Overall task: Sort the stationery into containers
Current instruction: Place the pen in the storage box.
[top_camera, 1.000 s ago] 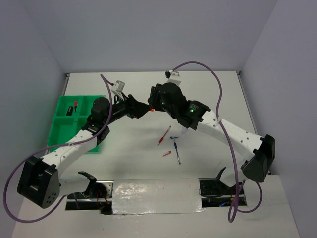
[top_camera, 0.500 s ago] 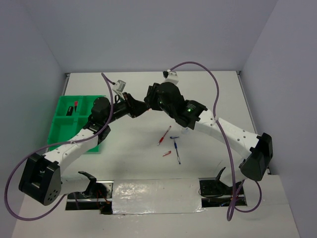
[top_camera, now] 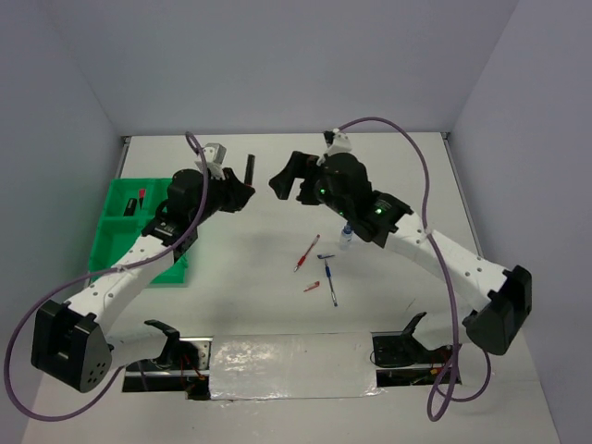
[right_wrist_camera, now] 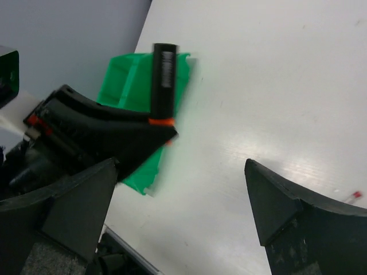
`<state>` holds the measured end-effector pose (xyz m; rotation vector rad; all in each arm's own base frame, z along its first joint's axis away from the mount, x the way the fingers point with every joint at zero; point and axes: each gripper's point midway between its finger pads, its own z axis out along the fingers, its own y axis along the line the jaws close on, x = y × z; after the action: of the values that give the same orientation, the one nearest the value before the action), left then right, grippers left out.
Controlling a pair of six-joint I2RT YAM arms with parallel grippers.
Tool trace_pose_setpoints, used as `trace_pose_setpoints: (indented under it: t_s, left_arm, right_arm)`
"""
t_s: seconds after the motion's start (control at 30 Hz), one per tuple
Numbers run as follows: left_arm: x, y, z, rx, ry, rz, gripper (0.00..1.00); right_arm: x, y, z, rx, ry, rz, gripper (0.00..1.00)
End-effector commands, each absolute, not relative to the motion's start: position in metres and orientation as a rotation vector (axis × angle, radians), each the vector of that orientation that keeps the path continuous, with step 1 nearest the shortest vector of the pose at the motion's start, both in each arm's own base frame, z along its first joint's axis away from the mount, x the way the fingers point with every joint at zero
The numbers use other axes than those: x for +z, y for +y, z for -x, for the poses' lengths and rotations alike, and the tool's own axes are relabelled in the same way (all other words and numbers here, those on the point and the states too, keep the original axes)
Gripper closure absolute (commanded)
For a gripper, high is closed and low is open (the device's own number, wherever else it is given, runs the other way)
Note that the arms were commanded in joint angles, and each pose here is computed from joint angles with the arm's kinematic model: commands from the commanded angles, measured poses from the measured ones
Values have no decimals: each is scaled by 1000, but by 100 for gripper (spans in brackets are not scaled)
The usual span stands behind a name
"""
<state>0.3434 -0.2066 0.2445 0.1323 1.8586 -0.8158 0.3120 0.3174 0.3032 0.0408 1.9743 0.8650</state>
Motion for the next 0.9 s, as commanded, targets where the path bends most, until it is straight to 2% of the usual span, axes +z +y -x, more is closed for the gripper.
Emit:
trace_pose_setpoints:
  t_s: [0.0,0.13,0.23,0.33,0.4,0.57,0.7,0.87]
  left_arm:
    - [252,-123,-371,-275,1862,2,100]
    - [254,-36,-382,226,1899,-143,100]
    - [265,26,-392,362,1894,-173,100]
    - [268,84,-403,373,1872,-84,100]
    - [274,95,-416,369,1814,-92,100]
    - [221,124,-441,335,1952,-89,98]
    - [181,151,-439,280,2015,75,96]
    - [153,158,-434,266,2048,157,94]
  right_arm:
    - [355,288,-302,905,1807,23,0]
    - [362,252,-274,873,1728,65,0]
    - [345,238,-251,904,1715,80,0]
    - [328,234,-229,981,1695,113,0]
    - [309,229,-225,962,1720,130,0]
    - [291,215,-225,863,1774,174,0]
    - [284,198,-233,774,1800,182,0]
    - [279,194,-237,814,1805,184,0]
